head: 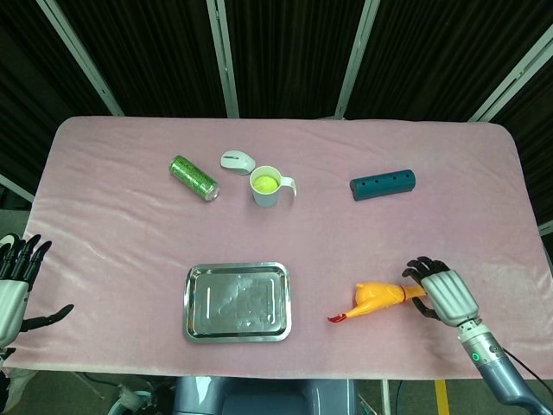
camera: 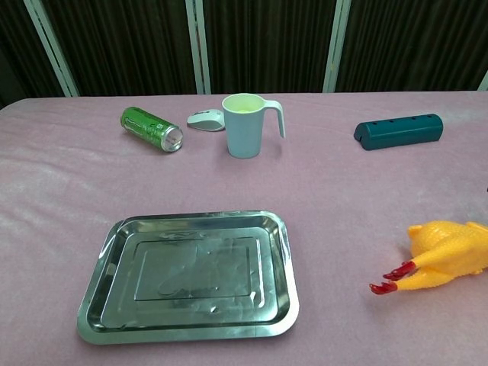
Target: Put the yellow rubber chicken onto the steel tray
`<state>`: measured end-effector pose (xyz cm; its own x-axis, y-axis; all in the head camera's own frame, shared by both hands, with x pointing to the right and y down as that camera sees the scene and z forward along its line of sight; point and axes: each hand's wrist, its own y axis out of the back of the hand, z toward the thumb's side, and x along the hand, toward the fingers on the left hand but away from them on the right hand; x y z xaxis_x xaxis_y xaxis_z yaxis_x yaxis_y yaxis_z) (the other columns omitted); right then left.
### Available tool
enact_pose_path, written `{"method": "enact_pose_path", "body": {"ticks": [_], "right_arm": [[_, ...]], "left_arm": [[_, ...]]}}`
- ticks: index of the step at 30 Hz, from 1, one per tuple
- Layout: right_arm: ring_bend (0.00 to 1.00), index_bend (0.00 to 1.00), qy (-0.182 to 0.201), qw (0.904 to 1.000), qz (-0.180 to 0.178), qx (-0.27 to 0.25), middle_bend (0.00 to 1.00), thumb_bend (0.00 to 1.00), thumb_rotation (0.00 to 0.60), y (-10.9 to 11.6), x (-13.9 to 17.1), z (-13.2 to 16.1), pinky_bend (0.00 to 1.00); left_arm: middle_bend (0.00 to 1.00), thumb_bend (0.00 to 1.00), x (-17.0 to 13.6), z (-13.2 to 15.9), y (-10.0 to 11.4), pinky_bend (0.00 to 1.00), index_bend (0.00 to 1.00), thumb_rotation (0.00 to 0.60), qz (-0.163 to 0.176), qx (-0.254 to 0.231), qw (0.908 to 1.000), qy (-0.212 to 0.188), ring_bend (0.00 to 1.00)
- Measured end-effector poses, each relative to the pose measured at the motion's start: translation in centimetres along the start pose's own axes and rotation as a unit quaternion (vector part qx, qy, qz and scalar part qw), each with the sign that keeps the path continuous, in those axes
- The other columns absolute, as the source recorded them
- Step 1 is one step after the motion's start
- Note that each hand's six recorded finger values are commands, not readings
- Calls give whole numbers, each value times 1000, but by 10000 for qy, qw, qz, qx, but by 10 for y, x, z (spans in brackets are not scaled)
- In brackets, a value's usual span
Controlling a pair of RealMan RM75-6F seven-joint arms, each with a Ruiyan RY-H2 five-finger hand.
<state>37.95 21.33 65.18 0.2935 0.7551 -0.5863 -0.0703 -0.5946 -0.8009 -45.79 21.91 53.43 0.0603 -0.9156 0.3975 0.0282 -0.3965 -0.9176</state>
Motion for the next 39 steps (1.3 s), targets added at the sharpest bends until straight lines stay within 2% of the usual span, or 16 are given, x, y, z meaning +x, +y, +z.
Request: {"method": "enact_pose_path", "body": {"ticks": [6, 18, 29, 33, 35, 39], "right_arm": [[207, 349, -82, 9999, 96, 57, 285, 303, 600, -11, -2, -7, 265], [214, 356, -198, 9994, 276, -11, 292, 303, 600, -28, -2, -16, 266], [247, 385, -91, 9989, 458, -51, 331, 303, 600, -42, -12, -9, 302], [308, 445, 5, 9987, 510, -47, 385, 360, 600, -46, -17, -5, 369], [358, 503, 37, 9988, 494, -66, 432, 431, 600, -45, -18, -3, 440], [418, 562, 127, 9990, 418, -122, 489, 528, 600, -43, -21, 1, 519]], "left_arm": [[0, 0, 1, 2, 0, 0, 0, 600, -33, 20, 10000, -16, 0], [0, 0, 1, 6, -3, 0, 0, 600, -116, 44, 9999, -60, 0], [0, 0, 0, 3, -5, 0, 0, 600, -179, 74, 9998, -4, 0], [0, 0, 0, 1, -7, 0, 0, 600, -228, 80, 9997, 13, 0], [0, 0, 0, 1, -8, 0, 0, 600, -239, 70, 9997, 24, 0], [0, 0, 1, -1, -9, 0, 0, 600, -252, 66, 9997, 42, 0]]}}
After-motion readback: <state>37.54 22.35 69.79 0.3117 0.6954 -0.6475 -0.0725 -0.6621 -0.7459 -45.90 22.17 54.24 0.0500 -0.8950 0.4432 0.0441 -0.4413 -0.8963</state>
